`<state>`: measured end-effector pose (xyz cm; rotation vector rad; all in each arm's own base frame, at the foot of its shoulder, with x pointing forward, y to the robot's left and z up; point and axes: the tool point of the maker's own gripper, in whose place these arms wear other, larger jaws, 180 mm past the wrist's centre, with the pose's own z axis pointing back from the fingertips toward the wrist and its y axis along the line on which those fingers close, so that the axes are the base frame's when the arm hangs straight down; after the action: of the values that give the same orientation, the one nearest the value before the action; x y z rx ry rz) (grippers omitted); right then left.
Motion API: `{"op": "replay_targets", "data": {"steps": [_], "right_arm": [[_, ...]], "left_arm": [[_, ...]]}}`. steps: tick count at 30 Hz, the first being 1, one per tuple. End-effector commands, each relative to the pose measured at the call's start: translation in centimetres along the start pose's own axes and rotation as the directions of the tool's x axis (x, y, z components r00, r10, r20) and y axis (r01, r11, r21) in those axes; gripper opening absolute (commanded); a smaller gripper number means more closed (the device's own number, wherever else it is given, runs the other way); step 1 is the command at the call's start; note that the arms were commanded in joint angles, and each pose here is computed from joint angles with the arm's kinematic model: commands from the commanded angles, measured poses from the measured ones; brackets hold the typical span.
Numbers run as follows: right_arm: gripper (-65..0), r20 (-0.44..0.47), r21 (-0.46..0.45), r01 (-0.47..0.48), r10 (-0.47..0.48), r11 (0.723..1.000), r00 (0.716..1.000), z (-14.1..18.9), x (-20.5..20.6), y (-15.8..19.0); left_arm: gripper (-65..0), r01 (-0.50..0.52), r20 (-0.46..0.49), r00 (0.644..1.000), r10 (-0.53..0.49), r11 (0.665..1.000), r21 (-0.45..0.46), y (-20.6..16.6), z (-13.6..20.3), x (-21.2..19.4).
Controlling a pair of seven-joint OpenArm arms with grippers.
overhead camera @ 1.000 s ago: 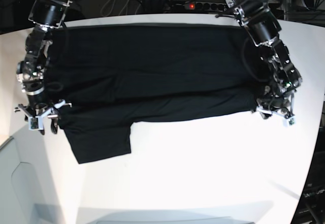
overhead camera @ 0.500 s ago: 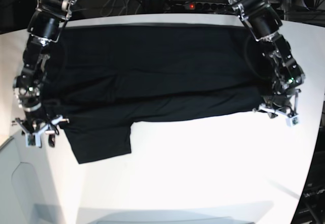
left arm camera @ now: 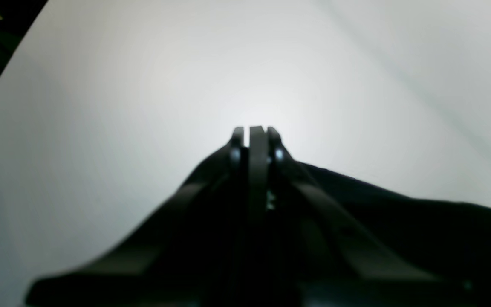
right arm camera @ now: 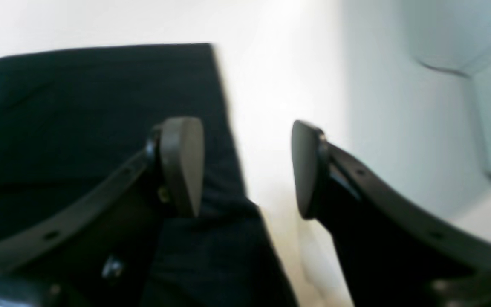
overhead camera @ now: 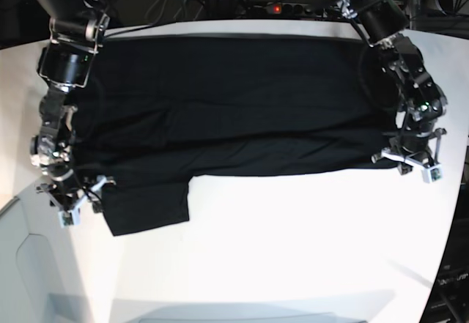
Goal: Fold the T-shirt properly
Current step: 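Grasp the side edges and pull the shirt toward the robot, then lift and fold the grasped edge over toward the shirt's collar edge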
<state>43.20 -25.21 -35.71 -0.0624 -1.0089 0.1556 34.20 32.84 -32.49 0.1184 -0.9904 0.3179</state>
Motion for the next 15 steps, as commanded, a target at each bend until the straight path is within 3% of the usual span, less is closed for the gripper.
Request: {"op": "replay_targets", "data": {"steps": [1, 5, 15], "right_arm": [[-30.5, 0.05, -0.019, -0.015, 0.016, 1.0, 0.999, 0.1, 2.1, -1.3], [-27.3, 0.013, -0.005, 0.01, -0.01, 1.0, 1.0, -1.1, 1.8, -1.3], [-27.3, -0.082, 0.001, 0.034, -0.034, 0.999, 0.996, -1.6, -2.1, -1.6]], "left_arm": [[-64.9, 0.003, 0.064, 0.998, -0.003, 1.0, -0.001, 0.1, 0.2, 2.1], [-64.9, 0.002, 0.061, 0.998, -0.002, 1.0, -0.001, 0.1, 0.2, 2.0], [-64.9, 0.002, 0.061, 0.998, -0.002, 1.0, -0.001, 0.1, 0.2, 2.0]]}}
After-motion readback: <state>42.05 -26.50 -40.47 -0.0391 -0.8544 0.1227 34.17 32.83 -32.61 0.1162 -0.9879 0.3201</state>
